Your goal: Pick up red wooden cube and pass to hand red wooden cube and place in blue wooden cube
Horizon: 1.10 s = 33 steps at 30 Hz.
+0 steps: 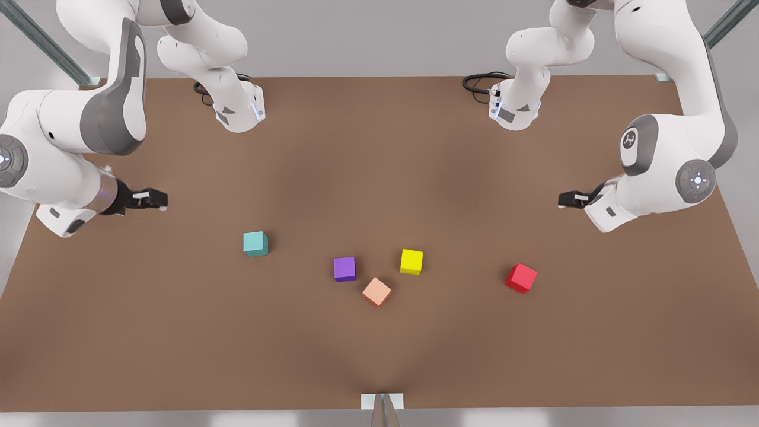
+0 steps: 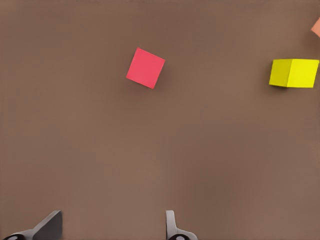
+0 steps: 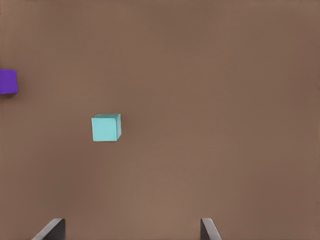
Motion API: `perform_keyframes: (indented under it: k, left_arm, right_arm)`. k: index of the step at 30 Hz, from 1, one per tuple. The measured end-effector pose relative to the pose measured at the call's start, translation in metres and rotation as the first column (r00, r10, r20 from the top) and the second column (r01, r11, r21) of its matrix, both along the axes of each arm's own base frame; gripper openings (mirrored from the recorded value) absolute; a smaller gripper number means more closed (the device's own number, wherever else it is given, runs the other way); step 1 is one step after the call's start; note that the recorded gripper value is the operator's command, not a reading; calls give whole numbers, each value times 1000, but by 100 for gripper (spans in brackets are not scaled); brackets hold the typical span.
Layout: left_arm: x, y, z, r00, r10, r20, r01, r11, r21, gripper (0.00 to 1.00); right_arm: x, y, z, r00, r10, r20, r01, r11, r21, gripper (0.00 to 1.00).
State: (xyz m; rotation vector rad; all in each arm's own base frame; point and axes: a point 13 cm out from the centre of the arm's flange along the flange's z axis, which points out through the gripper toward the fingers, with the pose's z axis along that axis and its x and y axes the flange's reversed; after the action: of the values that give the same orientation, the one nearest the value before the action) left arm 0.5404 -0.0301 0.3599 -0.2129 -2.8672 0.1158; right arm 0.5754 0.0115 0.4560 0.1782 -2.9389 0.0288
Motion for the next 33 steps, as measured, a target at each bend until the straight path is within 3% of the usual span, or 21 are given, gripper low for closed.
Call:
perform_keyframes:
  k: [2,6,10,18,24,33]
  left_arm:
    - [5,-2,-5,1000,-17,12,18,1000,-8,100]
    - [-9,-27,-135,989,-128,-79,125,991,-41,100]
    - [7,-34,-208,974,-225,-9,224,972,-71,100]
    - [22,-42,-250,909,-400,114,409,910,-66,100]
    - [93,-42,-255,865,-434,252,454,891,-23,100]
    - [91,-52,-287,884,-400,242,418,908,-26,100]
  right_arm:
    - [5,0,0,1000,6,18,-6,1000,2,100]
    - [12,-2,-4,999,12,34,-12,1000,8,100]
    - [14,-6,-8,999,12,38,-12,1000,12,100]
    - [14,-8,-13,999,21,32,-22,1000,16,100]
    - [13,-9,-15,999,28,28,-28,999,18,100]
    - [11,-10,-20,999,35,17,-35,999,20,100]
